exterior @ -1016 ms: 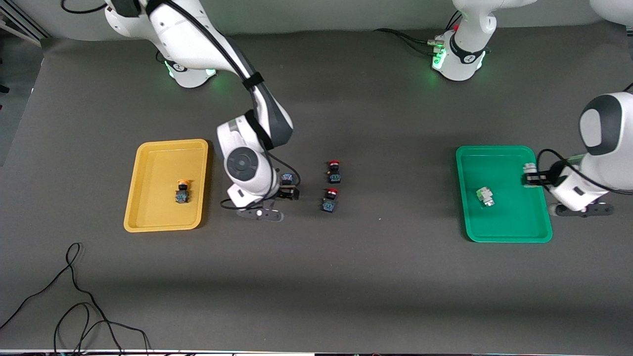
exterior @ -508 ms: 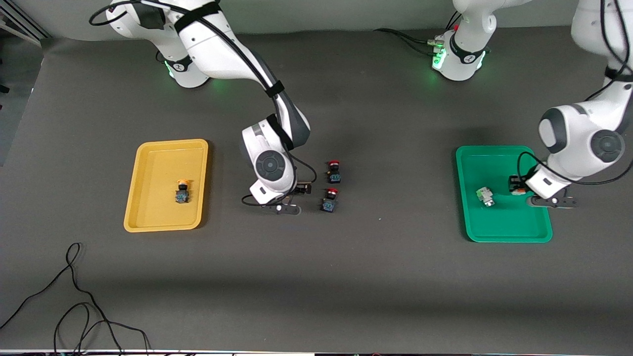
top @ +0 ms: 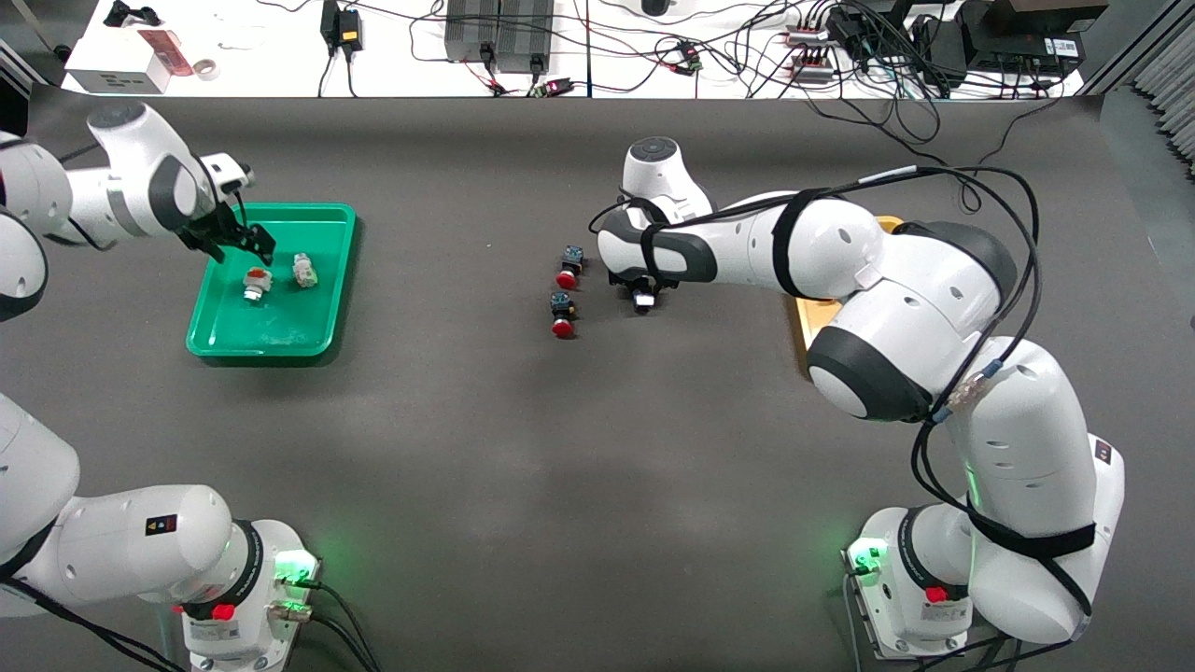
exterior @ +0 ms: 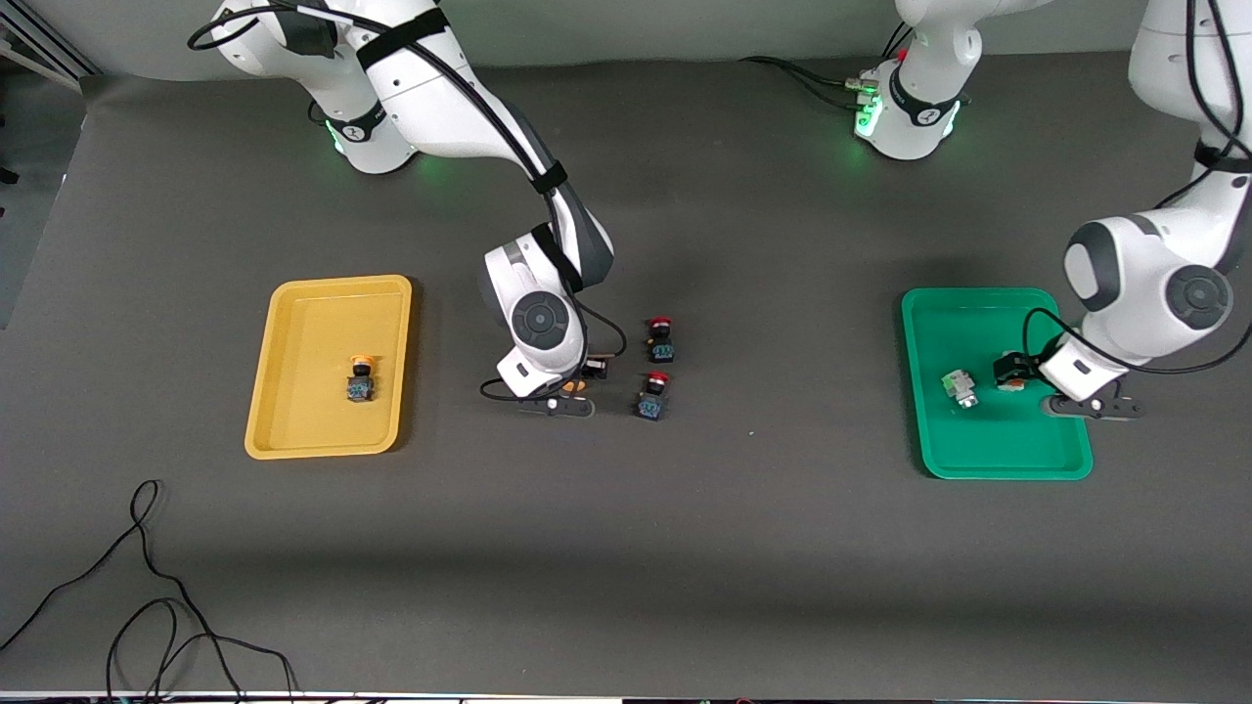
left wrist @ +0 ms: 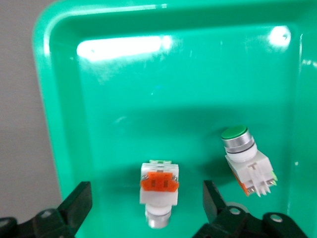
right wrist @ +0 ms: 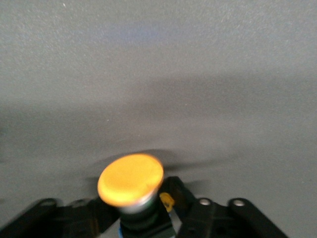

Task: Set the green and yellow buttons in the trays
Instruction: 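Grasp the second yellow button with the right gripper while the left gripper withdraws, then carry the yellow button into the yellow tray with the right gripper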

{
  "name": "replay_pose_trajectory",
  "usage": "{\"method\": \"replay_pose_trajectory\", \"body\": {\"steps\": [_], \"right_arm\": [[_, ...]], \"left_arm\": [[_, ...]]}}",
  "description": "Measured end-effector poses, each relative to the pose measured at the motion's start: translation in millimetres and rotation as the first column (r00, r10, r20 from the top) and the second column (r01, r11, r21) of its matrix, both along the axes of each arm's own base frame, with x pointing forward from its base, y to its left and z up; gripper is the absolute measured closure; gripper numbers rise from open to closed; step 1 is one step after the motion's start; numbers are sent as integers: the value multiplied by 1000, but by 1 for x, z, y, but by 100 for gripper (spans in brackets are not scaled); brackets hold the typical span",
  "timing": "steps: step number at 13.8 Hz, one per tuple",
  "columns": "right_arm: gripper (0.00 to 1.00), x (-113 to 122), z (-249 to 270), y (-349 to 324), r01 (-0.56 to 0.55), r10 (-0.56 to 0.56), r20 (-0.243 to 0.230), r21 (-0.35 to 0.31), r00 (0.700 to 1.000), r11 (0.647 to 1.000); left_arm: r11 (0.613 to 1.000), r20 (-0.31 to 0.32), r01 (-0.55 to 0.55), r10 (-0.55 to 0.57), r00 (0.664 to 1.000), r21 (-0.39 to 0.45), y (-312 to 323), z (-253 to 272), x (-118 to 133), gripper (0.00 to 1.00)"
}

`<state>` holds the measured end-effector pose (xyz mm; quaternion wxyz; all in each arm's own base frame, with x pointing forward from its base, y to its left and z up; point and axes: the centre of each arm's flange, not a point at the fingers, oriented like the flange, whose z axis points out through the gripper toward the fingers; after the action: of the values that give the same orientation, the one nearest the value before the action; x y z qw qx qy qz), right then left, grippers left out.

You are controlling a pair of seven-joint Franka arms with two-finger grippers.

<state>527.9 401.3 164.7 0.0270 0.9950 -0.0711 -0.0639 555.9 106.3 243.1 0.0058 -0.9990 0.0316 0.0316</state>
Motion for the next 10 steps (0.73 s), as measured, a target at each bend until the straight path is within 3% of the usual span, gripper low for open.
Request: {"method": "replay_pose_trajectory", "body": {"steps": [2, 4, 6, 10], "right_arm": [[71, 7, 17, -2, 7, -7, 15, 14, 1000, 1000], [79, 20, 54, -16, 12, -12, 1, 37, 1000, 999], [91, 36, 104, -50, -1, 5, -48, 73, 999, 997], [91, 61, 181, -156, -69, 87, -145, 129, 986, 989]], "left_arm": [[1000, -51, -7, 7, 999, -3, 6, 53, 21, 0], [1000, -64, -9, 9, 998, -2, 8, 116, 35, 0], [1000, -80, -9, 9, 997, -3, 6, 170, 36, 0], [999, -82, 1, -5, 997, -42, -17, 250, 20, 0]]}}
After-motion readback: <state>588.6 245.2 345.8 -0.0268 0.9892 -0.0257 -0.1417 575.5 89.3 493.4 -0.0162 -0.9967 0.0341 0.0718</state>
